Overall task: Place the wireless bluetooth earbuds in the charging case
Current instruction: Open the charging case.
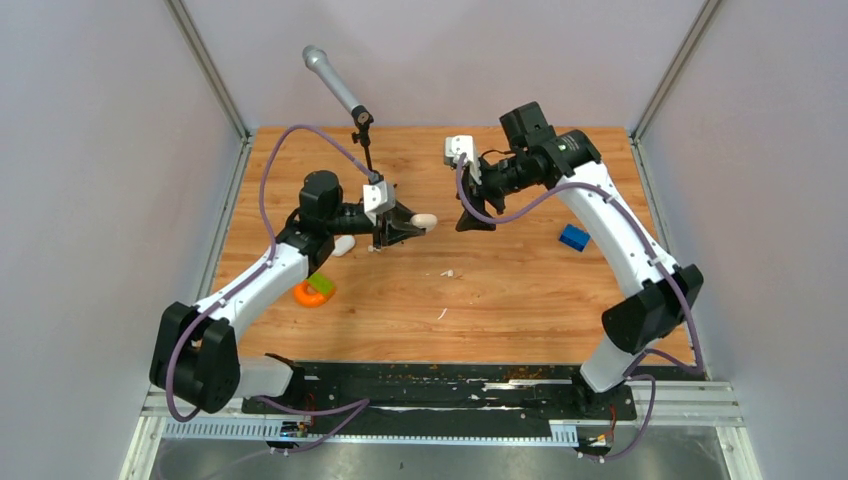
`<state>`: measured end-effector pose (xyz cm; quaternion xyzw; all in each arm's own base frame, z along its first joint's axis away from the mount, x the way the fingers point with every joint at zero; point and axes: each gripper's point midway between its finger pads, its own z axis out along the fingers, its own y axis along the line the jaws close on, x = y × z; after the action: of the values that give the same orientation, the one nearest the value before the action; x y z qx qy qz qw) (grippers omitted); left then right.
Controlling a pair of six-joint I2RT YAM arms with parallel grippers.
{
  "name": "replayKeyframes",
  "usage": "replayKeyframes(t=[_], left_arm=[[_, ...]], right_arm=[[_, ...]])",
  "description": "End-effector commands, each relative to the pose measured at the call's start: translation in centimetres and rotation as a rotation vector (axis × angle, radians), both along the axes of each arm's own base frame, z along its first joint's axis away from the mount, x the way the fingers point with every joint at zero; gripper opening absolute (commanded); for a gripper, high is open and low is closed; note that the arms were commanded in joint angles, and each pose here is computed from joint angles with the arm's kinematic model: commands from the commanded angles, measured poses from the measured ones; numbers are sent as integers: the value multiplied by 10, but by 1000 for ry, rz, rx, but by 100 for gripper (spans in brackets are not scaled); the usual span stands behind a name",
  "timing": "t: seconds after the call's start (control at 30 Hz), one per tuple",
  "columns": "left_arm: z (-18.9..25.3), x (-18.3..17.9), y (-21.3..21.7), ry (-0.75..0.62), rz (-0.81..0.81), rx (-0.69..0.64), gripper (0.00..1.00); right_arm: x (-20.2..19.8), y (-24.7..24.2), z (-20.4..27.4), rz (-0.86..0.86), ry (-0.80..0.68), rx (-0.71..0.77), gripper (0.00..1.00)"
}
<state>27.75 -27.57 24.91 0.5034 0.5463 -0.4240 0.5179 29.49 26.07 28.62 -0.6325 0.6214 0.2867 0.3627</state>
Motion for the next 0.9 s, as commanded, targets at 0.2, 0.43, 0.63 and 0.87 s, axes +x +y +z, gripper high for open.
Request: replayKeyframes(t=[0.2,0.43,0.63,0.87], left_arm=[[29,-12,-28,-296,-164,-128,10],[34,-6,-42,-223,-162,-180,12],[41,-3,-49,-127,-152,-215,12],[41,1,-50,-61,-134,-228,29]], right_arm=[[-23,24,10,145,55,-13,51],[-25,26,8,124,10,-59,45],[-22,21,-3,112,-20,-113,43],[-21,17,-6,108,-37,-132,22]])
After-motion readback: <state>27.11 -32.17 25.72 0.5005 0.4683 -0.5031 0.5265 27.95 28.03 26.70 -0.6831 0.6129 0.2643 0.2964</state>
